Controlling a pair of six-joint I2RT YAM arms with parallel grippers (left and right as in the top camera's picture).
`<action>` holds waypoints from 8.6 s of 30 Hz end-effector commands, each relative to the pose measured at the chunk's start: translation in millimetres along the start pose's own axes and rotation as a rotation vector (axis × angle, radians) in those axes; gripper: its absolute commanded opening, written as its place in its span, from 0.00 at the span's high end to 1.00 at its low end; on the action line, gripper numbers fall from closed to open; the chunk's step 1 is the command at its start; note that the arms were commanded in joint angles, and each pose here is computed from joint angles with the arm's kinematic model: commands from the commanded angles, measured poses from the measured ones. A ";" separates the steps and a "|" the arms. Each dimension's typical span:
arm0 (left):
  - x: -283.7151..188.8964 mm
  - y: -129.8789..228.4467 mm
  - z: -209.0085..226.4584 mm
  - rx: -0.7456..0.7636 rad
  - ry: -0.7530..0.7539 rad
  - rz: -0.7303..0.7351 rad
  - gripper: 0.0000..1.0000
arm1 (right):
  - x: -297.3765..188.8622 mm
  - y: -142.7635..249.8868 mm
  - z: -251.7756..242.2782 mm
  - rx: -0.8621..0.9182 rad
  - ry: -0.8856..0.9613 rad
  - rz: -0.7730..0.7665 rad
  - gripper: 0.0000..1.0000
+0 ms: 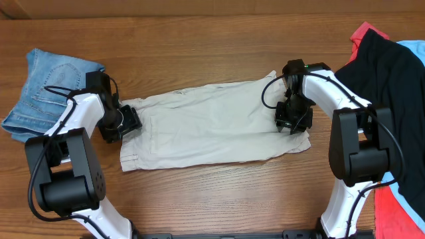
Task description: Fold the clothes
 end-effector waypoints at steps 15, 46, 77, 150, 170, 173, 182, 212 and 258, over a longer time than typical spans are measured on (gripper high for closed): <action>43.1 23.2 7.7 0.024 0.008 0.159 0.96 | 4.1 -5.4 -17.0 0.012 0.061 -0.009 0.62; -165.5 -13.9 -1.9 0.061 0.028 -0.285 0.96 | -73.3 94.9 256.0 -0.695 -0.571 -0.019 0.69; -229.9 -8.5 -71.6 0.053 0.533 -0.274 0.96 | -23.7 122.2 351.3 -0.678 -0.686 -0.111 0.70; -207.7 0.0 -139.4 0.185 0.367 -0.311 0.95 | 12.4 52.3 182.7 -0.290 -0.199 -0.033 0.58; -189.7 8.2 -183.7 0.212 0.434 -0.259 0.96 | 13.8 55.2 179.8 -0.293 -0.167 -0.033 0.58; -184.9 20.8 -186.6 0.239 0.414 -0.217 0.96 | 14.7 55.7 179.4 -0.293 -0.164 -0.029 0.58; -185.2 42.2 -216.8 0.367 0.476 -0.195 0.96 | 17.0 56.7 177.9 -0.290 -0.155 -0.018 0.58; -180.9 43.9 -225.5 0.372 0.395 -0.257 0.53 | -2.4 37.1 142.2 -0.120 -0.023 -0.106 0.53; -23.8 37.8 -81.3 0.190 -0.390 0.312 0.59 | 7.0 73.9 159.9 -0.519 -0.180 -0.043 0.53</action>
Point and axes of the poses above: each gripper's point midway between its finger pads, its own x axis out along the fingers, its own z axis along the line the jaws close on, y = z × x, the point moved 4 cm from there along -x, back along the fingers, and after that the axes turned 4 degrees about x, right-handed, at the moved point
